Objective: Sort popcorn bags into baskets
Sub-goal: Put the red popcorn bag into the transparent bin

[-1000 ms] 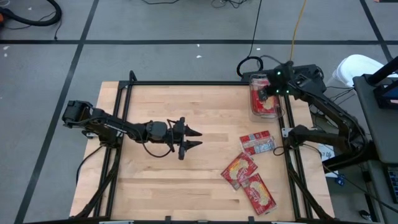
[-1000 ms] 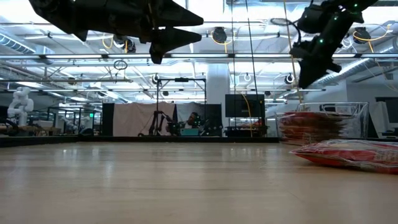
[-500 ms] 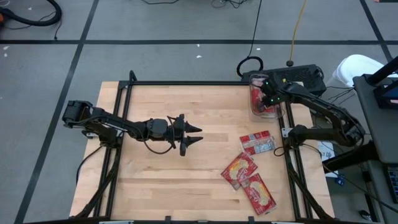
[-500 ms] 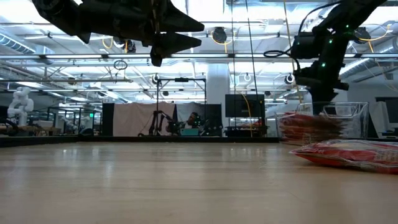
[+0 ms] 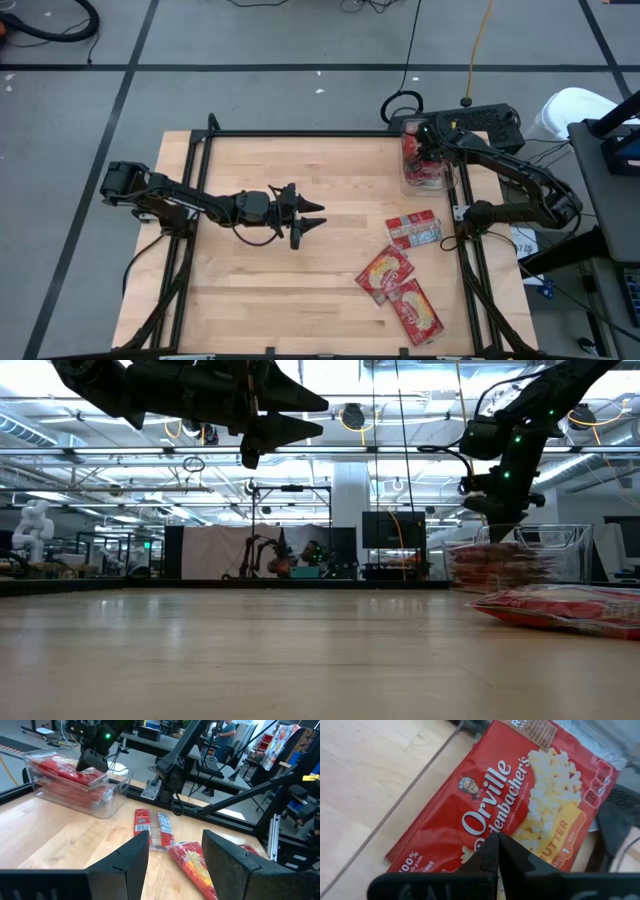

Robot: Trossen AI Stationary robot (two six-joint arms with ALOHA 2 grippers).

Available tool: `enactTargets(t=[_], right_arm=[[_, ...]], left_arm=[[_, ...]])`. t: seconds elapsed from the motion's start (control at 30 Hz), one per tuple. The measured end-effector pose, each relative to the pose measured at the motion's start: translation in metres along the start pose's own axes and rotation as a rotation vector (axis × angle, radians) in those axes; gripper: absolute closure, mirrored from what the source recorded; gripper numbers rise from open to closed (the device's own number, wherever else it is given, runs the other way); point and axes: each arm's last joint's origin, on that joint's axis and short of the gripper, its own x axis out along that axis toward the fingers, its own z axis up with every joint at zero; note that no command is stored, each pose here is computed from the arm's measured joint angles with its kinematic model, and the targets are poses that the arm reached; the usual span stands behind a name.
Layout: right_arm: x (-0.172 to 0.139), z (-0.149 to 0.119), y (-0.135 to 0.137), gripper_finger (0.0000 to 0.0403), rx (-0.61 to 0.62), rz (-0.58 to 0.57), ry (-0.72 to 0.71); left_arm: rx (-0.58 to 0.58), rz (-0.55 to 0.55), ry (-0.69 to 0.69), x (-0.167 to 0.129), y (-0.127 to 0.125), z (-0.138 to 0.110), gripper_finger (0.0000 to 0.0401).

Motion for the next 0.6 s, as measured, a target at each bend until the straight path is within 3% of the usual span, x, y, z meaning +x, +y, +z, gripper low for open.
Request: enactTargets(t=[0.3,0.47,0.6], right_arm=[[-0.028,-0.001,0.002,0.0401,0.05,0.036,-0.128],[-0.06,-0.012,0.02,0.0401,0.126,0.209,-0.24],[-0.072,-0.034,0.052,0.0401,0.172,0.398,-0.317]], left_arm=[[-0.006,-0.02,0.006,-0.001,-0.007,-0.002,0.0215],[0.003,-0.025,0.011,-0.002,-0.014,-0.005,0.0215],[0.008,-0.01,0.025,-0.003,-0.018,-0.008,0.0215]])
